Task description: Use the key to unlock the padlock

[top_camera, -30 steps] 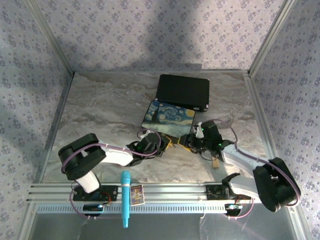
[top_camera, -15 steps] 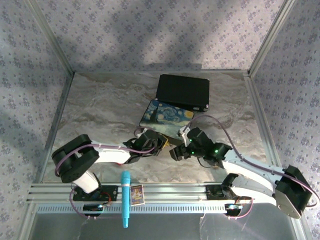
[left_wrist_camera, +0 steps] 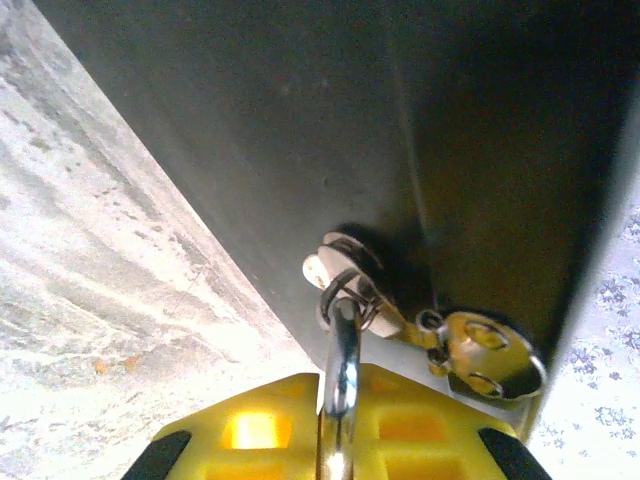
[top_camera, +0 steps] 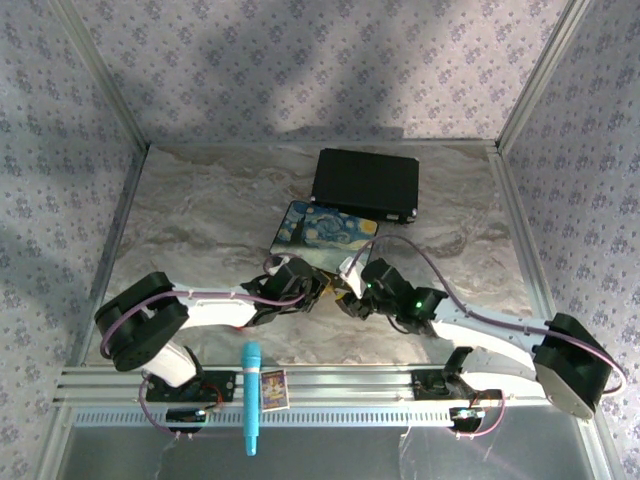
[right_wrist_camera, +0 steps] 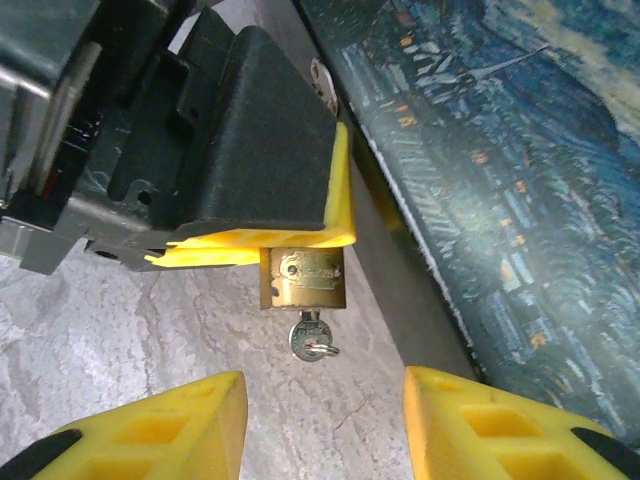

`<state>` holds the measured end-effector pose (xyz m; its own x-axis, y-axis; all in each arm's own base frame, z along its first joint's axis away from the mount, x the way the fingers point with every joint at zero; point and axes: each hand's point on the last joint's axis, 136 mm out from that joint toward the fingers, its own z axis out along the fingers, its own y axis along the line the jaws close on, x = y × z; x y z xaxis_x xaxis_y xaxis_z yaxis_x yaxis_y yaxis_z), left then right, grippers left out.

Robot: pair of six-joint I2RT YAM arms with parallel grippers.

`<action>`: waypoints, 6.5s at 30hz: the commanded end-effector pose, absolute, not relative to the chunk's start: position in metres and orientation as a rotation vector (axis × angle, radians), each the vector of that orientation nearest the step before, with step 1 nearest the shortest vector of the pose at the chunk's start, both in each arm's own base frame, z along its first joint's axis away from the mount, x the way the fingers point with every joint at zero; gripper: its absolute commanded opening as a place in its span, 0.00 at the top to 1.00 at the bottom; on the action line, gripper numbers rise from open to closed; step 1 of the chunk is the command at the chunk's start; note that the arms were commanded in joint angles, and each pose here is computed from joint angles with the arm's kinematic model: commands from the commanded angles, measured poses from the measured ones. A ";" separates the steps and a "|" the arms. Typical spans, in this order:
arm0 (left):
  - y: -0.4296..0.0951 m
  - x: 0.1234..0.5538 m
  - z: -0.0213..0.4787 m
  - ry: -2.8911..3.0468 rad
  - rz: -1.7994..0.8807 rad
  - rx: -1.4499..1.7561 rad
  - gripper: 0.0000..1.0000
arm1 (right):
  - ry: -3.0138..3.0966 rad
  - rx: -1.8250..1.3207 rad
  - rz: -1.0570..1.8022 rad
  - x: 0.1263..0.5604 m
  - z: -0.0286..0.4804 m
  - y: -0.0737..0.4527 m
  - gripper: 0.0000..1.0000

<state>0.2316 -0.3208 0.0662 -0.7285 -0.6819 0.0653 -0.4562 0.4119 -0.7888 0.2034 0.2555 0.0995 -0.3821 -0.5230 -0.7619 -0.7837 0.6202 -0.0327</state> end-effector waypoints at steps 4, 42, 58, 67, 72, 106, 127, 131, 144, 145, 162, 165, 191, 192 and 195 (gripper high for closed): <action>-0.318 0.232 0.082 2.381 -1.253 -0.973 1.00 | 1.941 -1.115 0.365 0.197 0.098 0.259 0.50; -0.312 0.222 0.083 2.397 -1.288 -0.923 1.00 | 2.028 -1.058 0.676 0.227 0.085 0.283 0.89; -0.315 0.219 0.082 2.418 -1.291 -0.892 1.00 | 2.255 -0.792 0.725 0.246 0.069 0.254 0.82; -0.307 0.224 0.066 2.427 -1.195 -0.929 1.00 | 2.281 -0.708 0.743 0.235 0.074 0.248 0.72; -0.300 0.225 0.058 2.436 -1.122 -0.929 1.00 | 2.292 -0.685 0.737 0.224 0.077 0.237 0.66; -0.241 0.202 0.001 2.735 -0.257 -0.345 0.83 | 2.608 -0.252 0.480 0.299 0.063 0.226 0.32; -0.245 0.207 0.019 2.658 0.107 -0.063 0.76 | 2.638 -0.231 0.469 0.296 0.045 0.220 0.32; -0.242 0.208 0.027 2.634 0.207 0.007 0.76 | 2.645 -0.231 0.467 0.296 0.042 0.220 0.32; -0.244 0.207 0.031 2.620 0.345 0.152 0.76 | 2.651 -0.223 0.478 0.295 0.040 0.217 0.34; -0.245 0.207 0.030 2.621 0.329 0.156 0.76 | 2.648 -0.223 0.482 0.296 0.041 0.217 0.34; -0.257 0.205 0.038 2.596 0.263 0.206 0.72 | 2.608 -0.253 0.587 0.299 0.060 0.234 0.25; -0.260 0.201 0.041 2.592 0.279 0.228 0.71 | 2.611 -0.240 0.568 0.300 0.058 0.232 0.25; -0.249 0.203 0.029 2.565 0.456 0.382 0.84 | 2.603 -0.220 0.579 0.304 0.063 0.235 0.25; -0.252 0.202 0.027 2.569 0.447 0.396 0.83 | 2.604 -0.218 0.579 0.304 0.062 0.235 0.25; -0.256 0.202 0.026 2.569 0.464 0.423 0.79 | 2.614 -0.217 0.579 0.303 0.059 0.236 0.25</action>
